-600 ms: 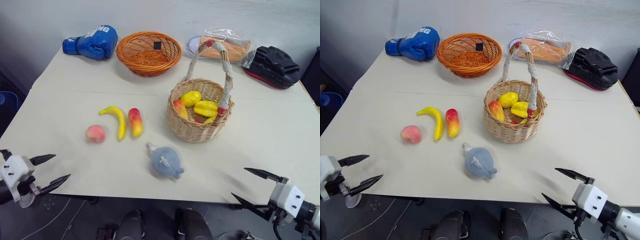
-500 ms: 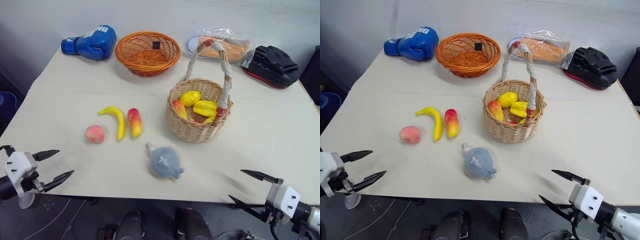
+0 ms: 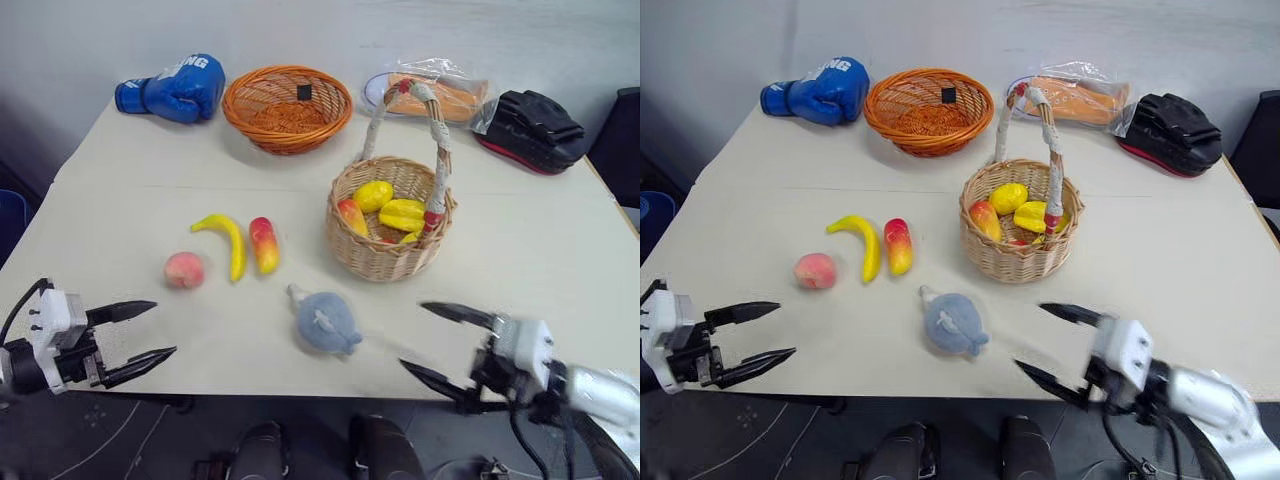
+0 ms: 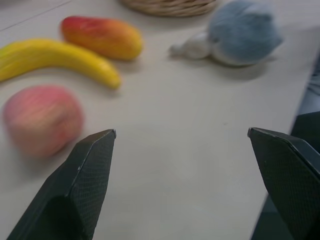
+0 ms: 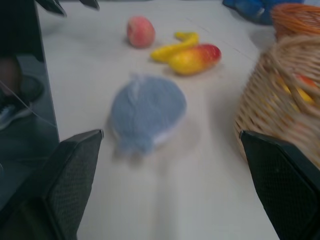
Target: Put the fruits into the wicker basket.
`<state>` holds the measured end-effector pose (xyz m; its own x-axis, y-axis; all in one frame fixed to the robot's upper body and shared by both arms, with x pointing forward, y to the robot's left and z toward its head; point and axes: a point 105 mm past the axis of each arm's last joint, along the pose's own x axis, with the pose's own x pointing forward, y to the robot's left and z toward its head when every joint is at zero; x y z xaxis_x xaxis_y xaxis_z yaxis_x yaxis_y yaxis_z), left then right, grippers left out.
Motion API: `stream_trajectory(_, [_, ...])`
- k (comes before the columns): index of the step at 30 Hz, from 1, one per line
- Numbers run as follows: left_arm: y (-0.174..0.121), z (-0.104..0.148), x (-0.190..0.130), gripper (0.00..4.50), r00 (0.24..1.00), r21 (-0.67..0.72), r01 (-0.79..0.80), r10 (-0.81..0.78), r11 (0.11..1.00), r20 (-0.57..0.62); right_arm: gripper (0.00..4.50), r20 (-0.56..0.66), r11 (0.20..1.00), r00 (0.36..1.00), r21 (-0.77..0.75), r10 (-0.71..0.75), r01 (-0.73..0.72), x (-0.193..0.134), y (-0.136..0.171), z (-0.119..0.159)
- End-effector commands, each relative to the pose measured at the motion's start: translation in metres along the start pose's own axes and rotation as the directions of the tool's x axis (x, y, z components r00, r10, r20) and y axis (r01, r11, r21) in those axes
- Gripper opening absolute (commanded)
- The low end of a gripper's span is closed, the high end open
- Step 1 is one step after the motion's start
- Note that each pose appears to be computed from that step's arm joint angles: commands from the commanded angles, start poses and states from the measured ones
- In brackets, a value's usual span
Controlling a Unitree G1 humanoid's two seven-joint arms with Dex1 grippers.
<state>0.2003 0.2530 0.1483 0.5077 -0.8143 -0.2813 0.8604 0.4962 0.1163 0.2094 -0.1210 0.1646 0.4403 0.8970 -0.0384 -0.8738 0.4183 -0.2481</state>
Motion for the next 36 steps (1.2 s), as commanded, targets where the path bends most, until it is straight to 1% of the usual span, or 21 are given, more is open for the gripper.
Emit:
stream_trajectory(1, [-0.023, 0.013, 0.015, 4.45, 0.989, 0.055, 0.141, -0.144, 0.988, 0.038, 4.50, -0.001, 0.997, 1.000, 0.078, 0.028, -0.028, 0.030, -0.001, -0.001])
stream_trajectory(3, [-0.027, 0.014, 0.023, 4.45, 0.982, 0.095, 0.178, -0.183, 0.980, 0.055, 4.50, -0.023, 0.994, 0.999, 0.098, 0.046, -0.043, 0.055, -0.007, -0.005])
stream_trajectory(5, [-0.030, 0.010, 0.027, 4.45, 0.975, 0.107, 0.213, -0.218, 0.971, 0.034, 4.50, -0.089, 0.992, 0.993, 0.110, 0.073, -0.063, 0.070, -0.010, -0.016])
stream_trajectory(8, [-0.029, 0.008, 0.031, 4.45, 0.972, 0.095, 0.227, -0.231, 0.969, 0.040, 4.50, -0.128, 0.987, 0.985, 0.126, 0.114, -0.098, 0.082, -0.012, -0.027])
stream_trajectory(10, [-0.032, 0.006, 0.034, 4.45, 0.969, 0.095, 0.239, -0.243, 0.966, 0.035, 4.50, -0.150, 0.979, 0.973, 0.129, 0.176, -0.157, 0.089, -0.007, -0.035])
stream_trajectory(13, [-0.039, 0.001, 0.038, 4.45, 0.971, 0.076, 0.228, -0.232, 0.971, 0.048, 4.50, -0.195, 0.945, 0.941, 0.233, 0.276, -0.228, 0.093, 0.002, -0.052])
stream_trajectory(15, [-0.041, -0.001, 0.040, 4.50, 0.973, 0.072, 0.220, -0.224, 0.973, 0.051, 4.11, -0.195, 0.930, 0.931, 0.267, 0.309, -0.253, 0.093, 0.004, -0.056])
stream_trajectory(16, [-0.042, -0.002, 0.040, 4.50, 0.974, 0.069, 0.219, -0.222, 0.973, 0.053, 3.87, -0.172, 0.918, 0.930, 0.293, 0.326, -0.267, 0.090, 0.005, -0.053])
stream_trajectory(18, [-0.041, 0.001, 0.043, 4.50, 0.976, 0.087, 0.200, -0.206, 0.976, 0.069, 3.20, -0.105, 0.887, 0.928, 0.349, 0.358, -0.303, 0.084, 0.006, -0.041])
stream_trajectory(20, [-0.040, 0.009, 0.049, 4.50, 0.975, 0.092, 0.176, -0.186, 0.980, 0.119, 2.50, -0.055, 0.888, 0.937, 0.343, 0.345, -0.307, 0.073, 0.001, -0.029])
stream_trajectory(22, [-0.042, 0.015, 0.055, 4.50, 0.971, 0.094, 0.171, -0.184, 0.981, 0.154, 1.85, -0.065, 0.902, 0.940, 0.312, 0.335, -0.300, 0.057, -0.001, -0.025])
stream_trajectory(23, [-0.044, 0.016, 0.059, 4.50, 0.967, 0.094, 0.178, -0.192, 0.980, 0.167, 1.57, -0.048, 0.871, 0.930, 0.372, 0.364, -0.322, 0.036, 0.005, -0.018])
stream_trajectory(25, [-0.047, 0.016, 0.065, 4.50, 0.963, 0.089, 0.188, -0.201, 0.978, 0.180, 0.99, -0.023, 0.821, 0.914, 0.448, 0.405, -0.353, 0.011, 0.017, -0.006])
stream_trajectory(26, [-0.045, 0.020, 0.070, 4.50, 0.960, 0.092, 0.170, -0.186, 0.981, 0.209, 0.75, -0.042, 0.822, 0.930, 0.484, 0.366, -0.302, -0.005, 0.016, -0.004])
stream_trajectory(27, [-0.044, 0.023, 0.072, 4.50, 0.958, 0.093, 0.156, -0.174, 0.983, 0.228, 0.75, -0.064, 0.827, 0.941, 0.499, 0.332, -0.258, -0.015, 0.014, -0.002])
stream_trajectory(29, [-0.044, 0.030, 0.078, 4.50, 0.950, 0.090, 0.145, -0.164, 0.985, 0.266, 0.75, -0.147, 0.848, 0.962, 0.515, 0.230, -0.124, -0.039, 0.007, -0.005])
stream_trajectory(31, [-0.046, 0.037, 0.084, 4.50, 0.937, 0.073, 0.158, -0.173, 0.985, 0.302, 0.75, -0.246, 0.875, 0.968, 0.478, 0.050, 0.076, -0.072, -0.015, -0.010])
stream_trajectory(32, [-0.046, 0.040, 0.088, 4.50, 0.933, 0.073, 0.167, -0.182, 0.983, 0.312, 0.75, -0.296, 0.880, 0.954, 0.442, -0.037, 0.172, -0.091, -0.028, -0.013])
stream_trajectory(33, [-0.047, 0.043, 0.094, 4.50, 0.923, 0.074, 0.185, -0.199, 0.980, 0.329, 0.75, -0.346, 0.877, 0.912, 0.338, -0.221, 0.341, -0.123, -0.061, -0.016])
stream_trajectory(34, [-0.048, 0.046, 0.098, 4.50, 0.917, 0.075, 0.197, -0.211, 0.978, 0.339, 0.75, -0.369, 0.858, 0.868, 0.263, -0.333, 0.441, -0.145, -0.081, -0.017])
stream_trajectory(36, [-0.048, 0.051, 0.106, 4.50, 0.906, 0.083, 0.220, -0.235, 0.972, 0.353, 0.75, -0.362, 0.783, 0.755, 0.097, -0.547, 0.614, -0.183, -0.124, -0.021])
